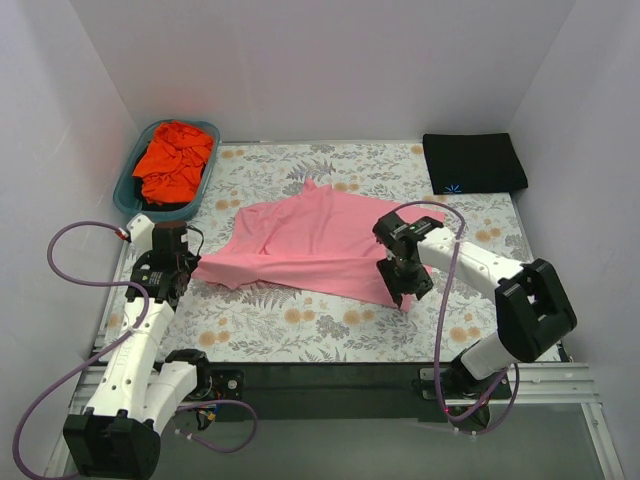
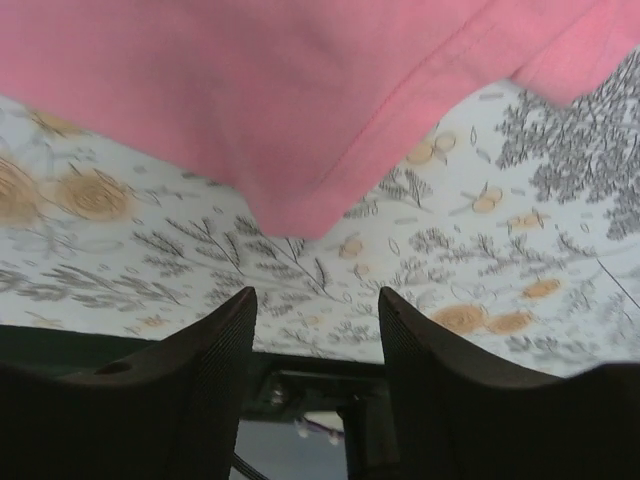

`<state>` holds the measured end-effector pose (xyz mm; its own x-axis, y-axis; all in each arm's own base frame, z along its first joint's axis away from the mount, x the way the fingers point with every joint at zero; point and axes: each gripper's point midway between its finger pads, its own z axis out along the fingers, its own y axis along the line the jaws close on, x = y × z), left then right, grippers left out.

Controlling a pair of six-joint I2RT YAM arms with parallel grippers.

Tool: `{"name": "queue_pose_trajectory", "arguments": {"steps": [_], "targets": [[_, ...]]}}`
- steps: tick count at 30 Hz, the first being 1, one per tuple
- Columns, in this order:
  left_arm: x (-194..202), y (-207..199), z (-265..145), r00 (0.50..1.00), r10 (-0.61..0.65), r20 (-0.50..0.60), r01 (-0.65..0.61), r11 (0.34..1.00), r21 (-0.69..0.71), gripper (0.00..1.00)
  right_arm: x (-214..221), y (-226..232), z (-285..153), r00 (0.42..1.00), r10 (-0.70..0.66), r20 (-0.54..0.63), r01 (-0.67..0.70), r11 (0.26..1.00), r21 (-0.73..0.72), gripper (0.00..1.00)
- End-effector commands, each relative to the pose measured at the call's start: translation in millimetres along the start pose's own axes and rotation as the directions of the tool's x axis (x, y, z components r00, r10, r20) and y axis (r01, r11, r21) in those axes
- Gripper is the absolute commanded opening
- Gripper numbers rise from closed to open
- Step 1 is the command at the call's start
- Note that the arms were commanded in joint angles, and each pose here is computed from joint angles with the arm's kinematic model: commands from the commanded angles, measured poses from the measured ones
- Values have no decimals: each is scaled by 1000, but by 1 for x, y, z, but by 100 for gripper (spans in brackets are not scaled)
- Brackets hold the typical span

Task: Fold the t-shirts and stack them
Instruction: Flatten the tshirt out

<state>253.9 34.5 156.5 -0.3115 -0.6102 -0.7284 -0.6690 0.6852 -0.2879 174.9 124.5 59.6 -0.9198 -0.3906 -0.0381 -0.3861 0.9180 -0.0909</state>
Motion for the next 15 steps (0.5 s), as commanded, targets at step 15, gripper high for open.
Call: {"name": "queue_pose_trajectory", "arguments": {"steps": [15], "targets": [[4, -4, 12, 1000, 16, 24, -16, 999, 38, 0, -130, -87, 42, 814, 471, 340, -416, 881, -225, 29]]}}
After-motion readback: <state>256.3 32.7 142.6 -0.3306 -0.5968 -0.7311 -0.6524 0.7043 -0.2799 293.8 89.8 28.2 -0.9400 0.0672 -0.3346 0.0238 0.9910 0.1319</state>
